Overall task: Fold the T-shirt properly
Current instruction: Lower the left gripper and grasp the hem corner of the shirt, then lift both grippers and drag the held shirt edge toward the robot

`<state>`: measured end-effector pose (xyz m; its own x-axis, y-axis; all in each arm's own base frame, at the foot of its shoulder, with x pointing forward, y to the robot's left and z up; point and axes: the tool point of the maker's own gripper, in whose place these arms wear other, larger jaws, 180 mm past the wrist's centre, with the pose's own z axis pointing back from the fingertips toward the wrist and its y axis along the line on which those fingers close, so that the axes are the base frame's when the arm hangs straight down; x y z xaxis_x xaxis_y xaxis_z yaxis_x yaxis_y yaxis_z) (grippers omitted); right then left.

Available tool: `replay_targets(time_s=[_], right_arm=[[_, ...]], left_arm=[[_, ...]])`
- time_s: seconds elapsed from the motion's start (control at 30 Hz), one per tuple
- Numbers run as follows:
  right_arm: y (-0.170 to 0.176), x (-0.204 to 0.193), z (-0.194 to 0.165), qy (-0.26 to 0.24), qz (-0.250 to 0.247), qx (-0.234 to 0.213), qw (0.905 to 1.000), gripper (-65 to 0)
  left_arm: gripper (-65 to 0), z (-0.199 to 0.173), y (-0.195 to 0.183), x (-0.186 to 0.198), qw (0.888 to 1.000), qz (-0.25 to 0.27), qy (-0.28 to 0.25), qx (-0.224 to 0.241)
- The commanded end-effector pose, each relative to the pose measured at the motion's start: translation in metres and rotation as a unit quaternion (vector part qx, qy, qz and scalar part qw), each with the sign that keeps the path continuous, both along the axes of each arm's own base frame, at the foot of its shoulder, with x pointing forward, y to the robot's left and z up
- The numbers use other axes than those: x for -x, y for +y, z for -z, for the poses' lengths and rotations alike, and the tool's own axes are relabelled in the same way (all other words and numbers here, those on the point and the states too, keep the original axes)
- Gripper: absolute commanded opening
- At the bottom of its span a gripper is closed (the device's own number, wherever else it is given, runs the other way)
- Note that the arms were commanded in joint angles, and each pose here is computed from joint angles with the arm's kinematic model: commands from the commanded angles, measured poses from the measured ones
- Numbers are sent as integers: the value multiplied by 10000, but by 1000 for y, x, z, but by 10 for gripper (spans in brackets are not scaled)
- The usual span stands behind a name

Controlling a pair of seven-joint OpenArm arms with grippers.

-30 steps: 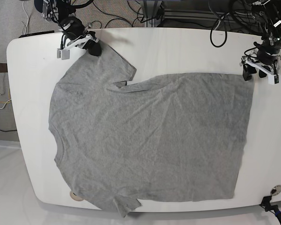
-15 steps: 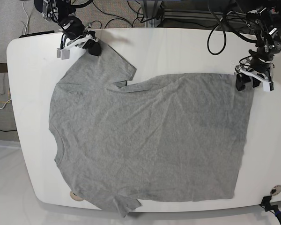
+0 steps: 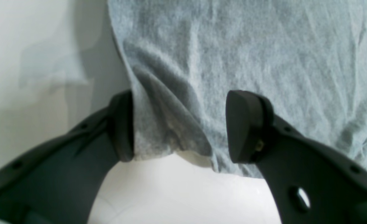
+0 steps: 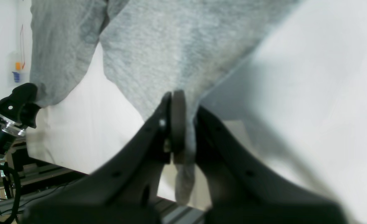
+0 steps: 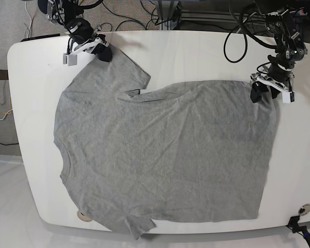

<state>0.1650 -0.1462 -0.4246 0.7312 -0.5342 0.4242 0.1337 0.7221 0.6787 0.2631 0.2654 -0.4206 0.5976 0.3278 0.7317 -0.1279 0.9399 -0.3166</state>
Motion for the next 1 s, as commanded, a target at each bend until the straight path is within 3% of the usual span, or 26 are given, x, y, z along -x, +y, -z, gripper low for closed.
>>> replay_targets(time_s=[0.0,0.07,0.2,0.5,0.67,0.97], right_arm=[[-2,-5,-9,-184,6,-24,9998,-650],[-2,-5,-9,-184,6,-24,9998,-650],[-2,-5,-9,-189,0,-25,9998,-650],[-3,-5,-9,-183,2,-15,9998,-650],[-7,-5,-11,-202,-40,33,9998,-650],[9,1,-59,-719,-378,215,9965,-650]], left_arm=[[-275,14,2,14,9988,56,461,-120],[-374,12,2,11,9990,56,430,-120],[-650,12,3,-1,9993,18,363,-62],[-650,13,2,-9,9994,-1,355,23],[-650,-8,3,0,9993,137,167,-297],[-650,-28,1,24,9970,332,110,-685]])
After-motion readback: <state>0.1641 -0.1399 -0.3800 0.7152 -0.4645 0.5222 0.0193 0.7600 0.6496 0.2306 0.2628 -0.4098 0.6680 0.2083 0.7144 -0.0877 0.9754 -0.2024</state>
